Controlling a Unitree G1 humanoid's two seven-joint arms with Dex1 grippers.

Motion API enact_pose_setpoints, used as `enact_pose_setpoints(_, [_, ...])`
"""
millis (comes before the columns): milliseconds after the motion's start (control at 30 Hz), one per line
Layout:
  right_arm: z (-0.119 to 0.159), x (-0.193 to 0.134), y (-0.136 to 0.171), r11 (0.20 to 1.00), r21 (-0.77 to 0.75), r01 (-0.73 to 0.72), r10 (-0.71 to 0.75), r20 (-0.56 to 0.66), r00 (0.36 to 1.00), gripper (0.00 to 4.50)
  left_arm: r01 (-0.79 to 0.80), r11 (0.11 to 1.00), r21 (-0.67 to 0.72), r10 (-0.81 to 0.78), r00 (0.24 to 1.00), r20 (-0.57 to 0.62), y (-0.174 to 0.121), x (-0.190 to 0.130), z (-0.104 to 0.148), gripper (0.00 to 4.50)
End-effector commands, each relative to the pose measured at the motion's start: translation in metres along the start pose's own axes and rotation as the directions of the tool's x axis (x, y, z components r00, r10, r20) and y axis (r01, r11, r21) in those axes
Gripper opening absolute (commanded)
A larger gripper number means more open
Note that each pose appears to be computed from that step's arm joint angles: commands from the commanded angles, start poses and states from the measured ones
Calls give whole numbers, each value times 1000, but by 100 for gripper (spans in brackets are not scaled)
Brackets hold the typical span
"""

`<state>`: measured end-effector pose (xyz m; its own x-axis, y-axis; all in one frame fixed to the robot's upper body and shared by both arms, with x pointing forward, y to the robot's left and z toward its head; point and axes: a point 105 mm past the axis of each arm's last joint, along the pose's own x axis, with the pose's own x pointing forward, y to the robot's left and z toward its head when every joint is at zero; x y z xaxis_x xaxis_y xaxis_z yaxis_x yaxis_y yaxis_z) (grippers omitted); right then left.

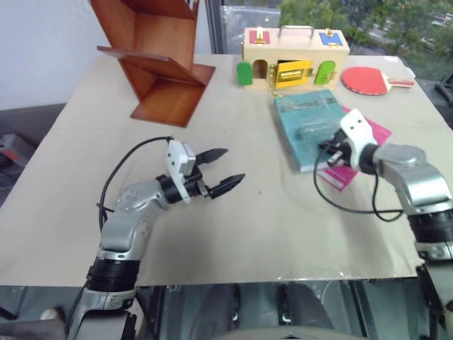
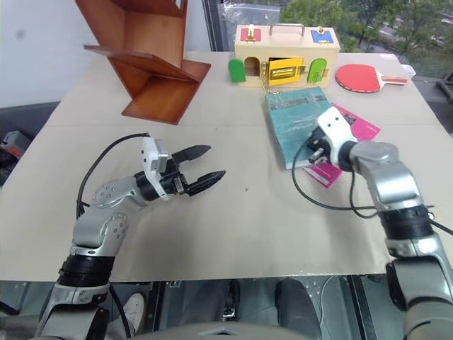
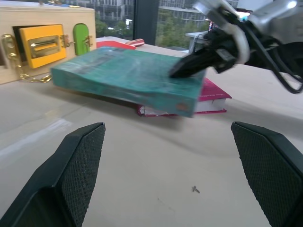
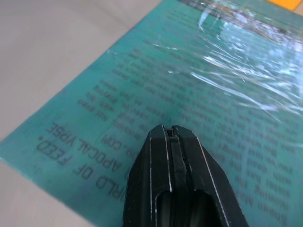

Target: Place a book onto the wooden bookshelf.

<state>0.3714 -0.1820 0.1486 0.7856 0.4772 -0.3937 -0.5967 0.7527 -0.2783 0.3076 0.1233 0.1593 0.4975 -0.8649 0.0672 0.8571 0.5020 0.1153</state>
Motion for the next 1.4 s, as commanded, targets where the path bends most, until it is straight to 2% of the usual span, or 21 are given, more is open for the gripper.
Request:
enact_pose_setpoints(33, [-54,-15,1,993,114,12,7,-161,987,7,15,999,43,-17,999,29,-2,1,13,450])
enact_pose_setpoints(167, [-66,-33,2,991,133,25,-1,-181,984,7,34,999,39,-35,999,24,1,4,12,450])
enact_pose_setpoints(367, [-65,-46,12,995,104,12,4,-153,988,7,59,998,27,-59,998,20,7,-1,2,450])
enact_pose_setpoints(500, [-11,-64,11,991,136,14,-33,141,989,7,89,996,16,-89,996,18,8,-4,-9,450])
enact_pose_setpoints(567, [2,-74,19,993,121,-5,-19,197,980,7,105,994,12,-105,994,22,8,-3,-12,450])
enact_pose_setpoints(633, [9,-82,29,995,102,-24,0,227,974,59,127,992,6,-127,992,27,5,1,-13,450])
enact_pose_setpoints(700, [12,-90,38,996,81,-32,12,240,971,142,153,988,-5,-153,988,29,1,9,-14,450])
enact_pose_setpoints(733, [13,-93,44,997,67,-39,21,242,970,159,166,986,-13,-165,986,27,-1,13,-15,450])
enact_pose_setpoints(833, [17,-104,61,1000,-5,-25,25,237,971,292,195,976,-99,-196,981,4,-5,26,-21,450])
enact_pose_setpoints(933, [12,-117,73,992,-122,26,-3,179,984,434,189,946,-264,-205,978,-31,-5,45,-28,450])
enact_pose_setpoints(1000, [16,-128,79,990,-124,70,-43,208,977,447,195,895,-401,-226,974,-31,-10,65,-30,450])
enact_pose_setpoints(1100, [20,-145,79,978,-110,175,-143,252,957,447,188,735,-652,-276,961,-34,-24,104,-32,450])
enact_pose_setpoints(1233, [15,-152,82,970,-114,214,-179,258,950,447,136,563,-815,-323,944,-66,-41,138,-33,450])
enact_pose_setpoints(1300, [11,-154,81,961,-126,246,-209,252,945,447,58,501,-863,-317,941,-121,-51,161,-40,450])
enact_pose_setpoints(1400, [10,-157,82,952,-129,279,-238,266,934,447,-6,391,-920,-296,946,-132,-57,179,-41,450])
